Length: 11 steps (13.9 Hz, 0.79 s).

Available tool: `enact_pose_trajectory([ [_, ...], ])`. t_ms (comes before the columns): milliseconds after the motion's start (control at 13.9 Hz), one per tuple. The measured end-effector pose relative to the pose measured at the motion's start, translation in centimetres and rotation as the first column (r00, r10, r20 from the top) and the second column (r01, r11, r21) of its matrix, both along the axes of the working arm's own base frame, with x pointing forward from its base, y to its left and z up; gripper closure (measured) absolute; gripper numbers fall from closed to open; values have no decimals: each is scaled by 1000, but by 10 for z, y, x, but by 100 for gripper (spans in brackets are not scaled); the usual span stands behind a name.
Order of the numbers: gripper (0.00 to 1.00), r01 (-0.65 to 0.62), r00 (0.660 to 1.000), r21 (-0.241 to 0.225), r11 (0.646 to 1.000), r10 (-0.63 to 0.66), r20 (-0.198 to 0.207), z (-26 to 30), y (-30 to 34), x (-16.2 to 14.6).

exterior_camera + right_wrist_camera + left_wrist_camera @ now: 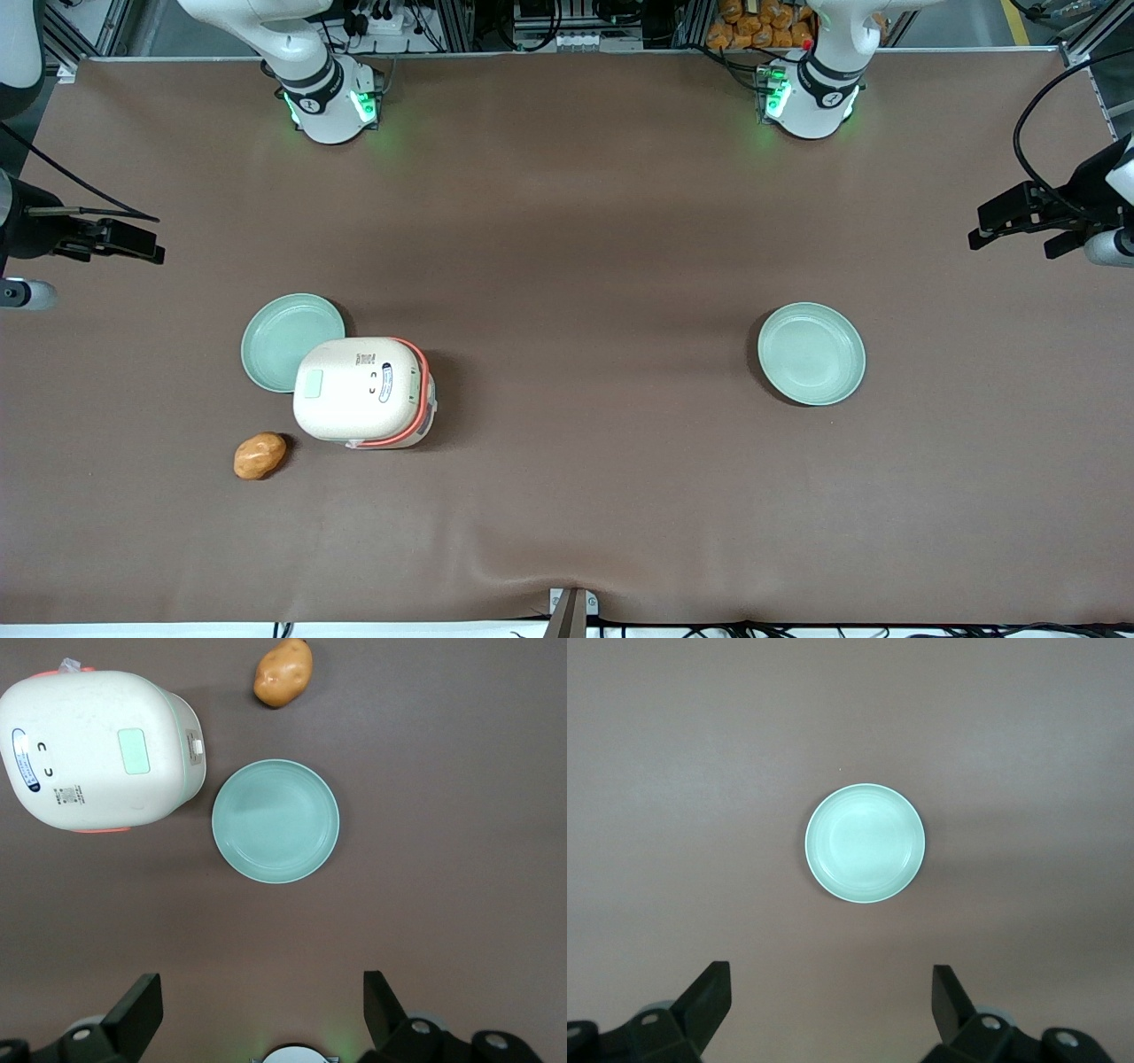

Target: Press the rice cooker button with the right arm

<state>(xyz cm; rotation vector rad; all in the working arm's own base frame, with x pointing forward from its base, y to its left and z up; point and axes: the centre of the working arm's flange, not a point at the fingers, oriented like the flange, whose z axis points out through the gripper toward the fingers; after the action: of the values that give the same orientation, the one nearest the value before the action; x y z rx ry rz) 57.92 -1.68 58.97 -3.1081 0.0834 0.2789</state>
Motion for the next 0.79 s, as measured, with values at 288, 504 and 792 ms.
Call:
enact_pose_trajectory([
  [288, 0, -1, 1000, -1, 1000, 1, 15, 6, 1, 1],
  [504, 0, -2, 1000, -1, 1000, 2, 19, 8, 1, 1],
  [792, 0, -2, 1000, -1, 1000, 2, 20, 9, 1, 1],
])
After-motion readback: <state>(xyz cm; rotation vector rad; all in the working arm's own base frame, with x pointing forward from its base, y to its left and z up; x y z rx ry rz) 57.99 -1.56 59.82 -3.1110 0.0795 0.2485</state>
